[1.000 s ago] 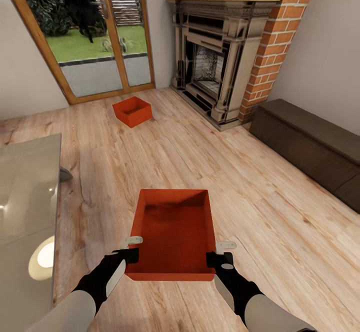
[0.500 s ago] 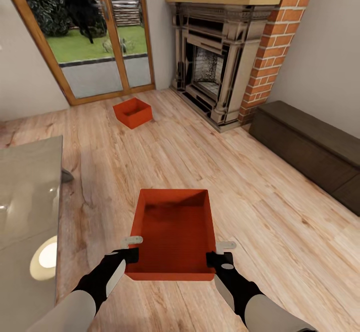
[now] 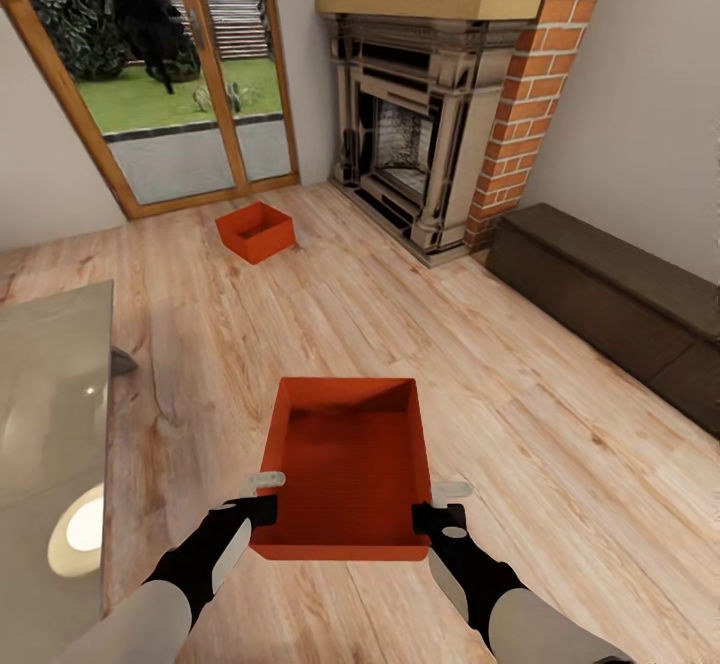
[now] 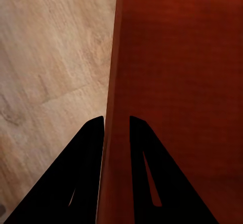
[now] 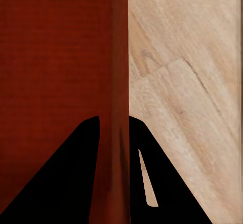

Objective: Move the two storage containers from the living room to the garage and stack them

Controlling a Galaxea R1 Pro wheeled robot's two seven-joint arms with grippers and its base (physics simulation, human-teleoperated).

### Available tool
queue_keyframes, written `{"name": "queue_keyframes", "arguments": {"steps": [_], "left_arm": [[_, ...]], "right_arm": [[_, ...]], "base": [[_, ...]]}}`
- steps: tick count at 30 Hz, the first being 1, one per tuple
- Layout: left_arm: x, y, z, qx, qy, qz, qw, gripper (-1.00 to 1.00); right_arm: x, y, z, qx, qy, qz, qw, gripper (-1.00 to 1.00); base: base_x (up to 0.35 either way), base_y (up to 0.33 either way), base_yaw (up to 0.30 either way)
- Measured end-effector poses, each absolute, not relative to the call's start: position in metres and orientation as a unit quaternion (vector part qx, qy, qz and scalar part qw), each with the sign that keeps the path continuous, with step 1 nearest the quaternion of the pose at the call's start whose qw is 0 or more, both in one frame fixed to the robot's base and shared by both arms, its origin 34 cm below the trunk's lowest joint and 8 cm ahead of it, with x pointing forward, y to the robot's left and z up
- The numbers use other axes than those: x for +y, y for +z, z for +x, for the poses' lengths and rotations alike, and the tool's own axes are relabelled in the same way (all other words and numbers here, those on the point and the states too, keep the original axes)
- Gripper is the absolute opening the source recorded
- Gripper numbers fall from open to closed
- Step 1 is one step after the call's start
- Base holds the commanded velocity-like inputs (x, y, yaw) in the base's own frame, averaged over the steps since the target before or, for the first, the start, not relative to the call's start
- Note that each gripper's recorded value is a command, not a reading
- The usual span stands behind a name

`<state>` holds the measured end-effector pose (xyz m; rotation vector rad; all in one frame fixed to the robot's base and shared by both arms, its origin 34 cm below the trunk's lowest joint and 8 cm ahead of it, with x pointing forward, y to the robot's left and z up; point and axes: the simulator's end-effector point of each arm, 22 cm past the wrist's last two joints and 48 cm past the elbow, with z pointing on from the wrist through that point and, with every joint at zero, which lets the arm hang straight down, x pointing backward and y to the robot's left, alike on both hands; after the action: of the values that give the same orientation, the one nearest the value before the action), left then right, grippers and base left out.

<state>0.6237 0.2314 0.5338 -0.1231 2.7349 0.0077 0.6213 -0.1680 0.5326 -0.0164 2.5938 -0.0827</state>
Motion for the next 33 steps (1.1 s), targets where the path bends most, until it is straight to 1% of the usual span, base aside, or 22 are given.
{"name": "queue_keyframes", "arguments": {"steps": [18,27,33], "left_arm": [[0.231,0.546,0.632,0.976,0.002,-0.044,0.213,-1.00],[0.231,0.552,0.636,0.975,0.001,-0.044,0.218,-1.00],[0.232,0.553,0.636,0.975,0.001,-0.043,0.220,-1.00]], "right_arm": [[-0.168,0.544,0.629,0.959,-0.030,-0.005,0.281,-1.00],[-0.168,0.550,0.633,0.957,-0.030,-0.005,0.287,-1.00],[-0.168,0.552,0.634,0.957,-0.030,-0.004,0.289,-1.00]], "base": [[0.000,0.000,-0.128],[0.000,0.000,-0.086],[0.000,0.000,-0.014]]}}
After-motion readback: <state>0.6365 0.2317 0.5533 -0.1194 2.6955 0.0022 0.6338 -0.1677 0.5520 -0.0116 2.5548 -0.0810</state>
